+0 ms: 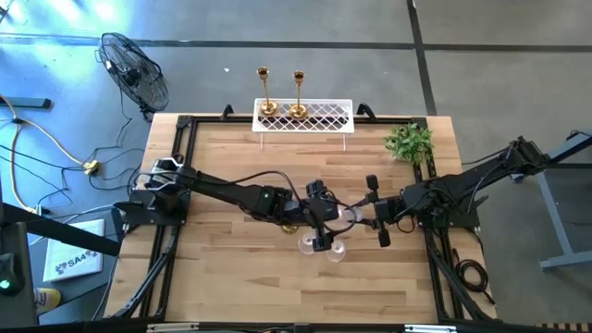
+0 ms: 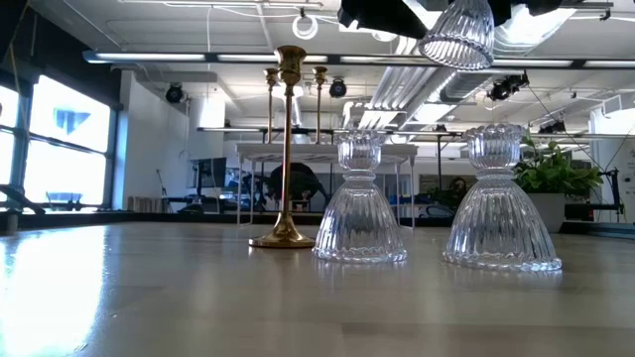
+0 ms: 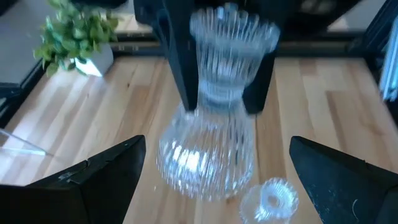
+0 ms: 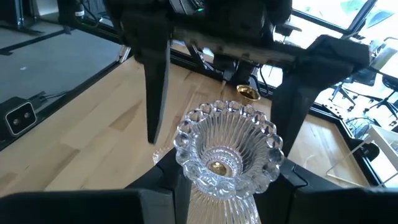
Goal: Pick & Place candle stick holders
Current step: Put the top glass candle holder on the shelf
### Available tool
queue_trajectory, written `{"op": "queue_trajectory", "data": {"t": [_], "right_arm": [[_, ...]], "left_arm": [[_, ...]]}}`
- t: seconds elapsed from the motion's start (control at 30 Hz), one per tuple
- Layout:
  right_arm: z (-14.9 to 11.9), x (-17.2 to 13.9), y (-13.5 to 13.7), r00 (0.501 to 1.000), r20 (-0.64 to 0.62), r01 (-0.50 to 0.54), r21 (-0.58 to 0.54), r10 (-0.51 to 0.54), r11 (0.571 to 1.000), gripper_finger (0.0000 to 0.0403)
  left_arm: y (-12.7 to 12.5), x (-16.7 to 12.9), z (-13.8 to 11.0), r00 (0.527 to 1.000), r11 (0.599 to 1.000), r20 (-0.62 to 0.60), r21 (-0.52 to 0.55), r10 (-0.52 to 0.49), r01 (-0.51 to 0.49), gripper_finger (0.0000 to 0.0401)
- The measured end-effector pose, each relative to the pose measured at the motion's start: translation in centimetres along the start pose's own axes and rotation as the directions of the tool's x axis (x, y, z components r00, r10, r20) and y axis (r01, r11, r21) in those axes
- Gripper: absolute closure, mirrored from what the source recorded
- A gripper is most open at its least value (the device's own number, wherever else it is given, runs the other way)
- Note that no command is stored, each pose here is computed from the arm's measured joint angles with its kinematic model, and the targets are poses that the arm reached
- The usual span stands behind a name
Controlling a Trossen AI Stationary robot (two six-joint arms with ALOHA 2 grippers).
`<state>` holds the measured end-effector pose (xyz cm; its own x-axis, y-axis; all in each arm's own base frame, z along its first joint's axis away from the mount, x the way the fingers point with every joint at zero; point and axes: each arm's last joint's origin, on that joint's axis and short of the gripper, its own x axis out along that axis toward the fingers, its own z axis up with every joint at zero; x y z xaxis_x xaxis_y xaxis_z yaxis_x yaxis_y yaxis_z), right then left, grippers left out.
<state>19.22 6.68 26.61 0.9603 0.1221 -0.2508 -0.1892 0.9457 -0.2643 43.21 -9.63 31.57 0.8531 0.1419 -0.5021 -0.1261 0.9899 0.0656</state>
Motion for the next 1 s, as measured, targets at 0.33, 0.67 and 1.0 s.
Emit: {"op": "queue_trajectory", "data": {"t": [0.33,0.67,1.0], "right_arm": [[0.0,0.0,0.0,1.0,-0.003,-0.001,0.001,0.001,1.0,0.0282],[0.0,0.0,0.0,1.0,-0.004,-0.001,0.003,0.001,1.0,0.0282],[0.0,0.0,0.0,1.0,-0.004,-0.002,0.003,0.002,1.0,0.0282]], "left_arm": [[-0.2,1.2,-0.5,1.0,1.0,0.005,0.006,0.013,-0.013,0.0011],[-0.4,2.0,-0.8,0.999,0.998,0.016,0.039,0.051,-0.051,0.0011],[-0.2,2.6,-0.4,0.997,1.0,0.071,0.021,0.004,-0.006,0.0011]]}}
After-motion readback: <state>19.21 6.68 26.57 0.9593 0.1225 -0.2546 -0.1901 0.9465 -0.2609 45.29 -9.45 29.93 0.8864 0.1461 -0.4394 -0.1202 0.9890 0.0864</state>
